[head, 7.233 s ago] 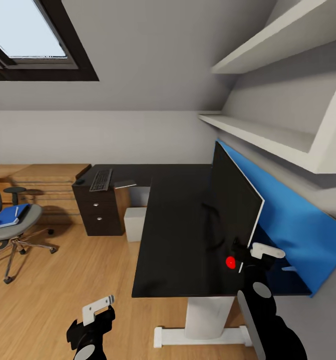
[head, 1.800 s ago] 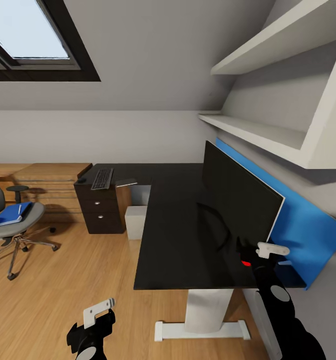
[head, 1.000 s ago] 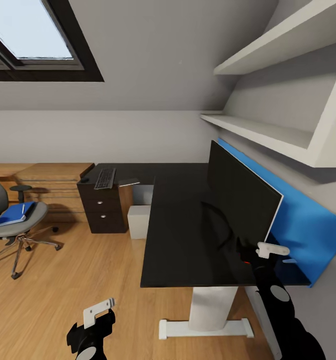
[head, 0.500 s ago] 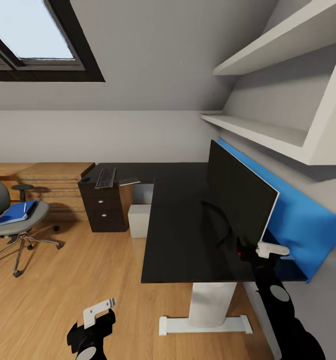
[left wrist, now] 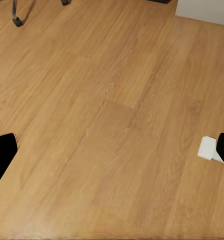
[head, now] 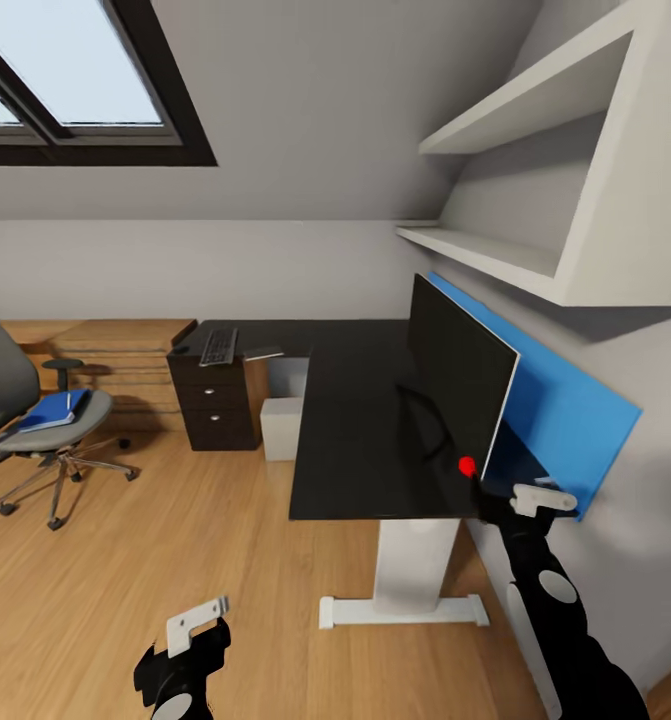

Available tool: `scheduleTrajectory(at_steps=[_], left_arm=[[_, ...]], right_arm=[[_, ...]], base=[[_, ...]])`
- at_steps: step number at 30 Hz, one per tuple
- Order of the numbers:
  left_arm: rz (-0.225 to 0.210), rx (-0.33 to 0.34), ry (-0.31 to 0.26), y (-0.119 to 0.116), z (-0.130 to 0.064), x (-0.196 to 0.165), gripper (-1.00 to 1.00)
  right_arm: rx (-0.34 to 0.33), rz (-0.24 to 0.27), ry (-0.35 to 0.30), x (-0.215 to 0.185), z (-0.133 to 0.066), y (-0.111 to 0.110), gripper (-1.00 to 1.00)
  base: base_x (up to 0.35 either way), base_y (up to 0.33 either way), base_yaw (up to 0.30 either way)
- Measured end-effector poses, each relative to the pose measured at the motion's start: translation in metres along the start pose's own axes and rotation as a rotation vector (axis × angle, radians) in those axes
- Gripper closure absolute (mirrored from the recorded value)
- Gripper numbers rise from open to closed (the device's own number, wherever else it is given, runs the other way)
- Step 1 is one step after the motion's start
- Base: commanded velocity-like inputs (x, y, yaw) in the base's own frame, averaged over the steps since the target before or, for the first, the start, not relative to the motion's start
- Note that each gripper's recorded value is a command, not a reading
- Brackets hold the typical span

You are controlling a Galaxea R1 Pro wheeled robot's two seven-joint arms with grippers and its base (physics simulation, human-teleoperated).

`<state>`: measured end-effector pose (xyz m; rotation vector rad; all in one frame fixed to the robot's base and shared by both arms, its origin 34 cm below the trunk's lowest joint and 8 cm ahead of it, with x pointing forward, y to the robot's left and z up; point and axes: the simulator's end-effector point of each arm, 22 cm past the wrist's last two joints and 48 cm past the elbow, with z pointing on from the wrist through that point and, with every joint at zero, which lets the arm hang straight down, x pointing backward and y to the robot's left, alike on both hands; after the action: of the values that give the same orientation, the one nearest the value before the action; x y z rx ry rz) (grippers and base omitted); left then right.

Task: In the bedroom, organize the workspace by keeping the computer under the desk, ensuring the monitor is on the desk, placing the keyboard on the desk next to the monitor, placing the mouse on the desk next to the keyboard, moving the folder from the swivel chair onto the desk next to the mouse, stacking the notebook on top of the folder with the pen on top of the notebook, and positioning the swivel chair next to the desk.

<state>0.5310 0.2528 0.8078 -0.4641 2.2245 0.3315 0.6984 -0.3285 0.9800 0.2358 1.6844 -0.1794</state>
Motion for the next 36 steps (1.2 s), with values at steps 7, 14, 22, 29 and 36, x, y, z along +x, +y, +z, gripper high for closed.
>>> scheduleTrajectory(at_steps=[7, 14, 22, 29, 36], left_arm=[[0.028, -0.020, 0.035, 0.006, 0.006, 0.019, -1.00], [0.121, -0.137, 0.168, 0.049, 0.029, 0.120, -1.00], [0.178, -0.097, 0.235, 0.089, 0.035, 0.231, -1.00], [0.161, -0.035, 0.222, 0.081, 0.036, 0.236, -1.00], [0.163, -0.028, 0.227, 0.082, 0.036, 0.241, -1.00]], right_arm=[[-0.018, -0.017, 0.061, 0.030, 0.001, 0.009, -1.00], [-0.138, -0.065, 0.057, 0.041, -0.013, 0.080, -1.00], [-0.121, -0.155, 0.347, 0.232, -0.050, 0.057, -1.00], [-0.121, -0.165, 0.380, 0.293, -0.087, 0.041, -1.00], [-0.117, -0.173, 0.428, 0.327, -0.114, 0.030, -1.00]], base=[[-0.333, 0.000, 0.000], [-0.326, 0.009, 0.000], [-0.197, 0.214, 0.000], [-0.059, 0.308, 0.000], [-0.012, 0.324, 0.000]])
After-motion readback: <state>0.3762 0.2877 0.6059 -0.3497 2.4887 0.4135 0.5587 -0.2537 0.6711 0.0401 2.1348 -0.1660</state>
